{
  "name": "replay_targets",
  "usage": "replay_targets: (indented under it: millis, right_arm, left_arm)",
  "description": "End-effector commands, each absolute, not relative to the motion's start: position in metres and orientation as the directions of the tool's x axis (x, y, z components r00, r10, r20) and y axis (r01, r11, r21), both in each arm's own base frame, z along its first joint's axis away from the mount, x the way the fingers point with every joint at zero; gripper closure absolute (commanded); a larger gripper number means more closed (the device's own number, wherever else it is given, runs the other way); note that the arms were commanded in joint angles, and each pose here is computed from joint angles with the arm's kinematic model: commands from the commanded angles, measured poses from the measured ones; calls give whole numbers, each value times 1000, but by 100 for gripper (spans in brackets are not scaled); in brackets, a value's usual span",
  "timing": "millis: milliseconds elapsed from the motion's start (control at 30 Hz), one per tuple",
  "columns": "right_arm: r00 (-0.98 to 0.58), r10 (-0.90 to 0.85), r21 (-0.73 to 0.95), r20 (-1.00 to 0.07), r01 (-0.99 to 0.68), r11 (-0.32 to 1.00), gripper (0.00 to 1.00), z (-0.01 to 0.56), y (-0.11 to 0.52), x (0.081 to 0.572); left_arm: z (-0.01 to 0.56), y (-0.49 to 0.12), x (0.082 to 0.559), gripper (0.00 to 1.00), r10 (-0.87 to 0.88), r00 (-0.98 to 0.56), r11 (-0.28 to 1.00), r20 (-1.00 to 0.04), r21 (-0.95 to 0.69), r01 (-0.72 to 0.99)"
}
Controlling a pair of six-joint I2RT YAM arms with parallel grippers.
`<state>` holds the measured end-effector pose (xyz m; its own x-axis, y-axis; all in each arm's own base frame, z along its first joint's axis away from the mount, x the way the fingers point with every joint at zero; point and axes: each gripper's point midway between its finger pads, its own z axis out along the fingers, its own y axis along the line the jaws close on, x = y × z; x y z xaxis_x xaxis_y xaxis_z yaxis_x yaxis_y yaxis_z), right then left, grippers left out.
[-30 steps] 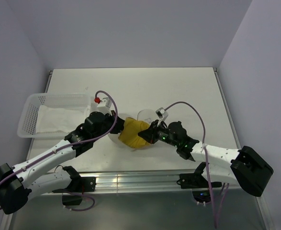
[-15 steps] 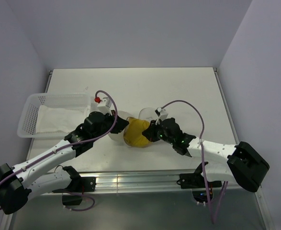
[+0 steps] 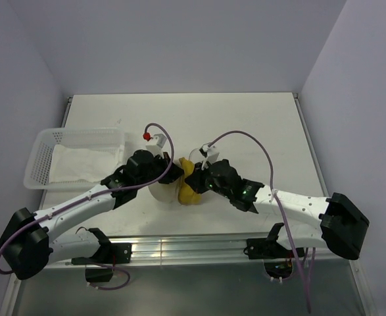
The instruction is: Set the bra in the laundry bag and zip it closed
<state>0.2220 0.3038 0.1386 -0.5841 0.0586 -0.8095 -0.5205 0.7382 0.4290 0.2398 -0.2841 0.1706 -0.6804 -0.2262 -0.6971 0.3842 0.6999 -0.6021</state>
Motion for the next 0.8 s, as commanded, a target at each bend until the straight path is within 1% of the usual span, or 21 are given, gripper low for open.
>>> replay_targets:
  millis: [0, 67, 133, 167, 200, 233, 300, 333, 467, 567, 633, 700, 733, 767]
  right_arm:
    - [-515, 174, 471, -840, -530, 705, 100, 176, 308, 229]
    - [-503, 201, 492, -841, -554, 671, 100, 190, 311, 225]
    - [-516, 214, 511, -829, -545, 664, 100, 191, 313, 226]
    - [-532, 208, 514, -821, -531, 673, 100, 179, 314, 227]
    - [-536, 241, 541, -809, -520, 661, 100, 180, 317, 230]
    - [-558, 238, 549, -795, -495, 674, 100, 163, 316, 235]
    - [-582, 303, 616, -755, -470, 632, 100, 164, 322, 242]
    - [-603, 306, 628, -737, -443, 640, 100, 151, 323, 246]
    - [-642, 379, 694, -666, -349, 630, 100, 134, 329, 254]
    - [-651, 414, 718, -636, -303, 627, 100, 127, 325, 255]
    - [-606, 468, 736, -643, -322, 595, 100, 146, 314, 252]
    - [-561, 488, 723, -669, -337, 603, 100, 159, 302, 251]
    - [-533, 509, 727, -676, -369, 579, 100, 177, 295, 245]
    - [-528, 484, 706, -698, -390, 592, 100, 179, 291, 241]
  left_arm:
    - [205, -309, 238, 100, -246, -653, 585, -716, -647, 489]
    - [210, -311, 236, 100, -270, -652, 563, -708, -666, 490]
    - [222, -312, 233, 100, -301, -632, 525, -714, -677, 515]
    - [227, -313, 231, 100, -309, -629, 511, -713, -682, 523]
    - [230, -313, 227, 100, -311, -629, 498, -712, -686, 530]
    - [234, -314, 226, 100, -319, -622, 482, -715, -688, 543]
    - [233, -312, 220, 100, -325, -625, 462, -710, -696, 550]
    - [236, -311, 219, 100, -335, -618, 453, -711, -697, 556]
    - [239, -304, 214, 100, -362, -604, 437, -710, -702, 563]
    - [242, -300, 212, 100, -372, -600, 433, -709, -704, 563]
    - [241, -298, 209, 100, -375, -598, 430, -708, -705, 565]
    - [236, -299, 211, 100, -361, -605, 440, -709, -702, 560]
    - [235, -302, 211, 100, -352, -610, 437, -710, -700, 564]
    - [233, -310, 211, 100, -323, -625, 423, -711, -699, 577]
